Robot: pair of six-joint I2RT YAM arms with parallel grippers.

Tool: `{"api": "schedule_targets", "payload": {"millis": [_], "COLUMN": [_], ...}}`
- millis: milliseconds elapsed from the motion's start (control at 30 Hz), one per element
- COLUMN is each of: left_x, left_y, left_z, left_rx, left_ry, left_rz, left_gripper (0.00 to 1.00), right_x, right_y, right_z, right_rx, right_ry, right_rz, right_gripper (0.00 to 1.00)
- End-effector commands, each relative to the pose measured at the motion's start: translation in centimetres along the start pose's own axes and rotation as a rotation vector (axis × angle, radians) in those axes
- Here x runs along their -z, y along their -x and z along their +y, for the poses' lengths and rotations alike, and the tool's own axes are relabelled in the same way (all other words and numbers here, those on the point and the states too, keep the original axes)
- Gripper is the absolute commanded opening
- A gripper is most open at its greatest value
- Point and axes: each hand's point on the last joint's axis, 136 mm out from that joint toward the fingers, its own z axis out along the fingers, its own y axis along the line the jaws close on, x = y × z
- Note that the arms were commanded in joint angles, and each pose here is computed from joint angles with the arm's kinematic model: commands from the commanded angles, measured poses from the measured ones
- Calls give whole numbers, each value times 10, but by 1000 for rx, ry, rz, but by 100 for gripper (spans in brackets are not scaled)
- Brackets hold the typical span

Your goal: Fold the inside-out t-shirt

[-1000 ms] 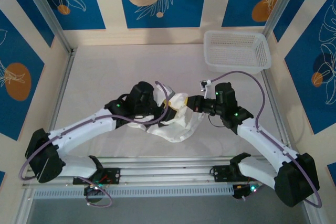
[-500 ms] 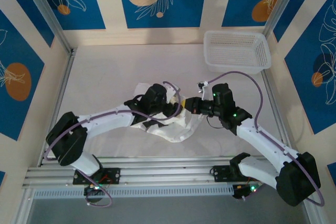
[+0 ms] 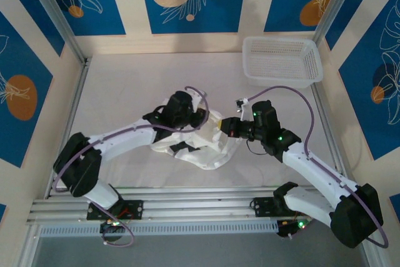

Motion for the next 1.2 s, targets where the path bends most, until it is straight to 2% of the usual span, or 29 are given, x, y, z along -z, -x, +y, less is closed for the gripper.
{"api": "schedule_targets", "payload": {"millis": [0,33,267,300,333,433,600,733,833,967,1100,1167], "left_x": [35,39,48,50,51,59,70,71,76,79,82,83], "left_y": [42,44,37,36,35,37,47,48,53,55,50,49], "left_z": [-13,-14,-19,-24,-30,-53,-71,-71,-68,-48,-34,-29], "left_rx": [87,88,24,12,2,-2,19,24,22,21,-6,0], "left_ry": [-126,-142,-216,-243,-280,-406,-511,-500,-477,-347,-281,-279], "left_rz": [-111,-107,-32,-17,-3,21,9,29,9,23,59,57], "left_gripper": [5,0,0,0,0,0,0,0,0,0,0,0], "right_x": [3,2,4,4,5,8,-5,-17,-23,-18,-10,-1], "right_y": [-10,-12,-9,-8,-7,1,15,20,30,38,22,15], "right_z": [-19,-20,-18,-20,-23,-30,-4,18,16,-8,5,4], "right_rx": [-18,-17,35,59,86,205,528,651,629,484,344,286], "right_ry": [-71,-70,-66,-79,-103,-191,-177,-120,-157,-284,-153,-117], "right_rz": [27,36,33,30,25,-10,-71,-87,-112,-123,-61,-46], "right_gripper": [0,0,0,3,10,36,41,47,47,43,41,34]}}
